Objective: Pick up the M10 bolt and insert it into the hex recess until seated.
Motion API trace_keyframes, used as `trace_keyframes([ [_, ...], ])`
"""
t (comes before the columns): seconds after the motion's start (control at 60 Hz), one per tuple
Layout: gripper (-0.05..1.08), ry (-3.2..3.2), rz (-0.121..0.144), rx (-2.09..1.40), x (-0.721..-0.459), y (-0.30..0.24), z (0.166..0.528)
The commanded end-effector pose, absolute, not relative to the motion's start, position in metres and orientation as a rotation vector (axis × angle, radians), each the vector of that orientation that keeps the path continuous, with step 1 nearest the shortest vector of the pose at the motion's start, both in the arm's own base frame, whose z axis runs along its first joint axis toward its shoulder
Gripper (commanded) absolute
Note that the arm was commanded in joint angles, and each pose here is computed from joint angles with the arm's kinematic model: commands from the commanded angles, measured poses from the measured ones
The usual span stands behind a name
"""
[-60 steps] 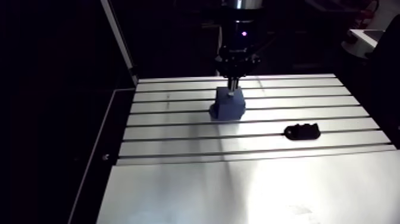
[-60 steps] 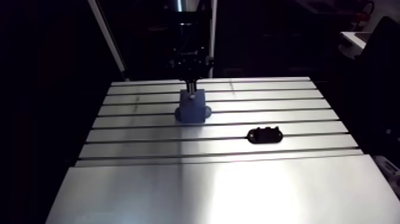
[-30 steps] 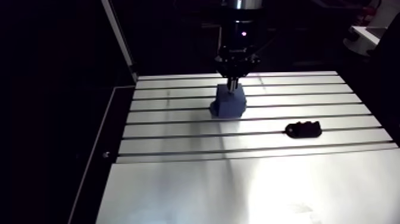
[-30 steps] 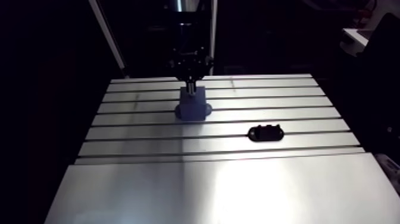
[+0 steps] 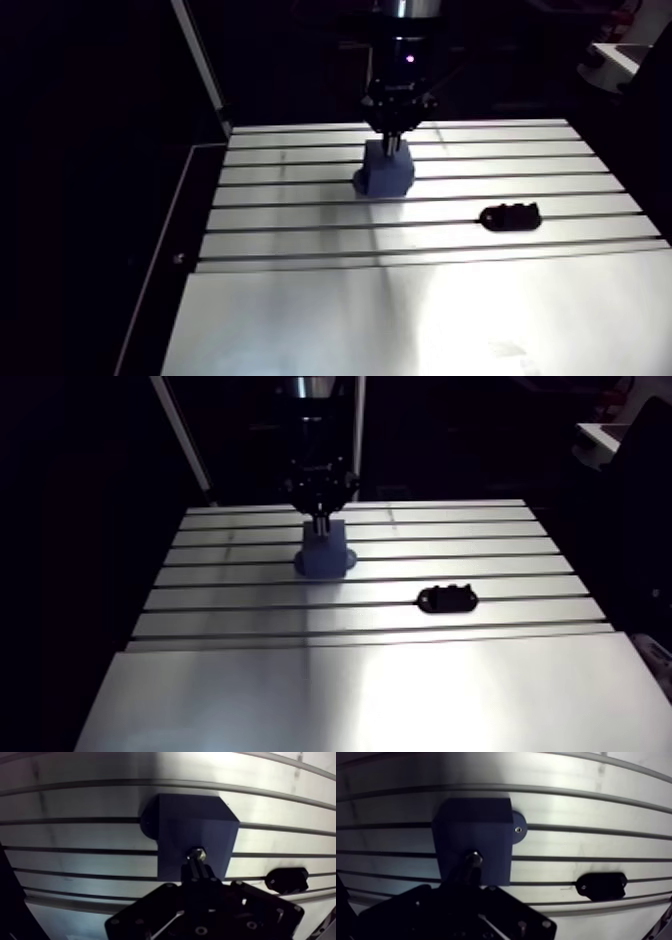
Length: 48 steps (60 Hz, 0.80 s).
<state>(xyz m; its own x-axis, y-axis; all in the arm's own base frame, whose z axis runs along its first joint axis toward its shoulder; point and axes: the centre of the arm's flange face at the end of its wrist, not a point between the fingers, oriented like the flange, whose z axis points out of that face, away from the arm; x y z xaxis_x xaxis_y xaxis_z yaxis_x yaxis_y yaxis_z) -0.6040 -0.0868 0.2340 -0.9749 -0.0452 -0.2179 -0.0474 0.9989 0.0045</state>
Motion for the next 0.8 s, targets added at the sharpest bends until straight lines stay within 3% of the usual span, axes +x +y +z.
trace_keyframes([
  [0.017, 1.08, 2.917, 0.015, -0.071, -0.6029, -0.087, 0.233],
  [0.8, 1.08, 2.911, 0.017, -0.071, -0.6076, -0.0834, 0.2283],
])
